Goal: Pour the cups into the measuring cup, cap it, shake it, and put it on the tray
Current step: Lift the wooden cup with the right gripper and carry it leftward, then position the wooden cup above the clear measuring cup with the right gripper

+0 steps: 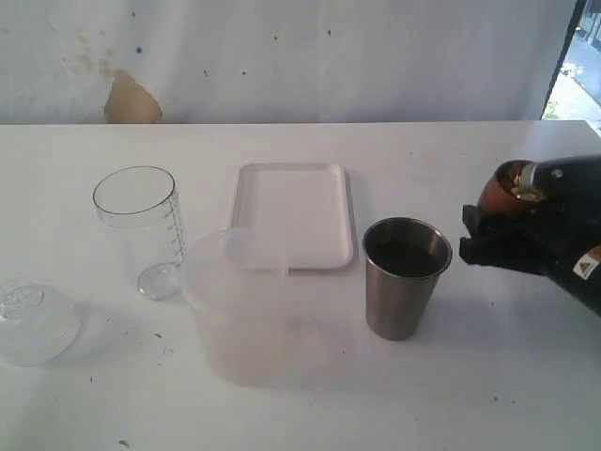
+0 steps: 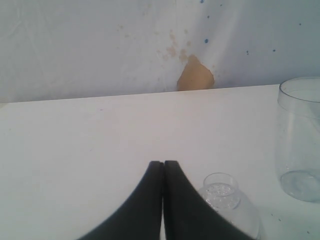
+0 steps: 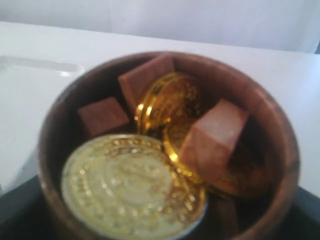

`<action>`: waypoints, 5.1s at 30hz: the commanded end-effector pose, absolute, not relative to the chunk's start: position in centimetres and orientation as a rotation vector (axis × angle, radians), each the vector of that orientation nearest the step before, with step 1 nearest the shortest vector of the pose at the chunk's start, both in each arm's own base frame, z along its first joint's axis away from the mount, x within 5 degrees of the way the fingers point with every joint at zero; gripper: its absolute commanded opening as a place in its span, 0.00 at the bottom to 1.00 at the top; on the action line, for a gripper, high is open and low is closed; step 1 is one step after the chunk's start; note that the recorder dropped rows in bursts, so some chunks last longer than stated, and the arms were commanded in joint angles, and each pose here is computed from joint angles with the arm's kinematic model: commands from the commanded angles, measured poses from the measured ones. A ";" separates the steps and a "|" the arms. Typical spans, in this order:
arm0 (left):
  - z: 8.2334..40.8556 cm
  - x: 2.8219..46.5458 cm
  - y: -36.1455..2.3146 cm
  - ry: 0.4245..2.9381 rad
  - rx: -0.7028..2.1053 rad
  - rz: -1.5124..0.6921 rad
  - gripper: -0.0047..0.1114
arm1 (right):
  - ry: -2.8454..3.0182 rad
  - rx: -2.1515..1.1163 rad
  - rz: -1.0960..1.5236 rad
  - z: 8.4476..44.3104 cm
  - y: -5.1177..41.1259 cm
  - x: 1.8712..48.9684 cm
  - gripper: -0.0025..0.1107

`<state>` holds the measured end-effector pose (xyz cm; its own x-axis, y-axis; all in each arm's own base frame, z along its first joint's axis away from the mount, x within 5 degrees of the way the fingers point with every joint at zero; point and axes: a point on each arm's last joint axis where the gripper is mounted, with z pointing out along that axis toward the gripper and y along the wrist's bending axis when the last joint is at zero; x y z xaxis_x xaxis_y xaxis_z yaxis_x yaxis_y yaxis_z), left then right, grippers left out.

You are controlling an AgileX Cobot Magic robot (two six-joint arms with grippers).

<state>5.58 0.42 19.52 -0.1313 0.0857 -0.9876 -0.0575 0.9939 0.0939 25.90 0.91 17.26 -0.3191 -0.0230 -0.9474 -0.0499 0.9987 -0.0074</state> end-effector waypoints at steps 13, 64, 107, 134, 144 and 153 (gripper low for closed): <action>19.5 5.6 0.4 1.687 0.020 0.114 0.05 | 1.870 -0.116 0.042 29.1 2.7 30.5 0.02; 19.5 5.6 0.4 1.687 0.020 0.114 0.05 | 1.726 -0.626 0.305 26.6 25.4 40.6 0.02; 19.5 5.6 0.4 1.687 0.020 0.114 0.05 | 1.491 -1.118 -0.071 27.7 27.6 41.0 0.02; 19.5 5.6 0.4 1.687 0.020 0.114 0.05 | 1.417 -1.322 -0.239 27.1 26.8 41.3 0.02; 19.5 5.6 0.4 1.687 0.020 0.114 0.05 | 1.411 -1.345 -0.225 27.0 27.6 40.7 0.02; 19.5 5.6 0.4 1.687 0.020 0.114 0.05 | 1.411 -1.417 -0.254 24.9 27.9 41.1 0.02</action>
